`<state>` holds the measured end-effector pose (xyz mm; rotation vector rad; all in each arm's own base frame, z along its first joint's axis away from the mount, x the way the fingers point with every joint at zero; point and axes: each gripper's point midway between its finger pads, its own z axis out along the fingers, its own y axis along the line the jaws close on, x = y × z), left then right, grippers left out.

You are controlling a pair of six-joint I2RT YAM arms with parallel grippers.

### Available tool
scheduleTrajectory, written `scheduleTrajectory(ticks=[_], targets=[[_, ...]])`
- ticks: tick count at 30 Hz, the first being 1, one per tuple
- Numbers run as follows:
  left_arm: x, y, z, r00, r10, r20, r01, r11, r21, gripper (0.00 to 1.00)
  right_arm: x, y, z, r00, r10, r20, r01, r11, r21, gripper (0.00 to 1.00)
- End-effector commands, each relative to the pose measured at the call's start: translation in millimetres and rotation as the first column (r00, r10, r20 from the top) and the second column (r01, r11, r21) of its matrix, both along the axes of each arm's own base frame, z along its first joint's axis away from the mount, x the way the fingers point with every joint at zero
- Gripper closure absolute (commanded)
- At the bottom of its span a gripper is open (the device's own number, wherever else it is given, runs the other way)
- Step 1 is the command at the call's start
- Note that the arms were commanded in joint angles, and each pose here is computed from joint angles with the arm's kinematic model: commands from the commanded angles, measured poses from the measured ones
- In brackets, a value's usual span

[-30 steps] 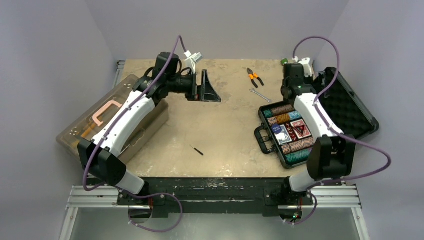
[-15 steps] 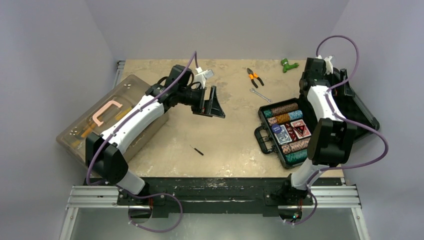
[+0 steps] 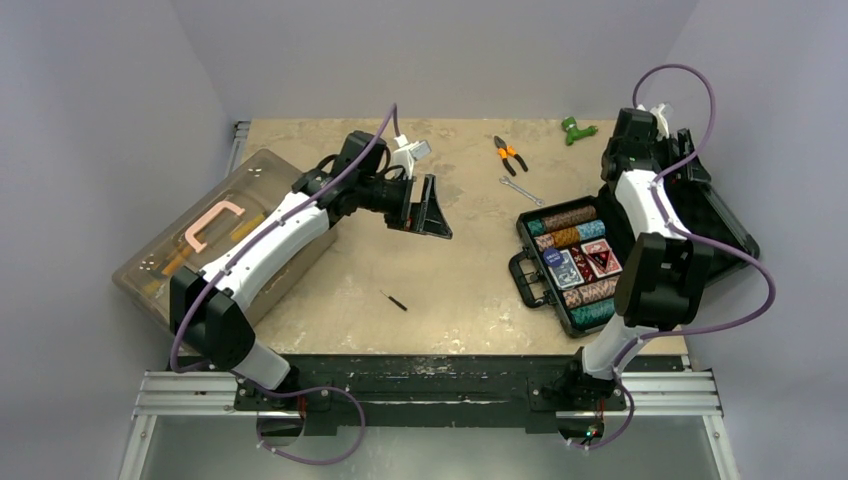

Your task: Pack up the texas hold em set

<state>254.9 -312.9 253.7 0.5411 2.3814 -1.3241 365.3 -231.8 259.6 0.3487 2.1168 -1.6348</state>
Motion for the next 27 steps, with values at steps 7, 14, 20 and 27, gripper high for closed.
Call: scheduleTrajectory(ticks=[7, 14, 20, 27], targets=[[-11, -3, 23, 0.994, -0.040, 0.104, 0.043, 0.999, -0.029, 0.09, 3, -9, 19, 0.998, -0.043, 0.038, 0.046, 0.996, -0.073, 0.42], [-12, -3, 23, 0.994, -0.040, 0.104, 0.044, 0.999, -0.029, 0.09, 0, -8, 27, 0.999, -0.032, 0.044, 0.036, 0.997, -0.072, 0.61], [-13, -4, 23, 0.993, -0.043, 0.107, 0.046, 0.999, -0.028, 0.09, -1, -12, 25, 0.999, -0.039, 0.034, 0.042, 0.997, -0.071, 0.86], [-13, -5, 23, 0.993, -0.046, 0.108, 0.050, 0.998, -0.029, 0.09, -5, -17, 28, 0.998, -0.049, 0.048, 0.052, 0.996, -0.071, 0.76]])
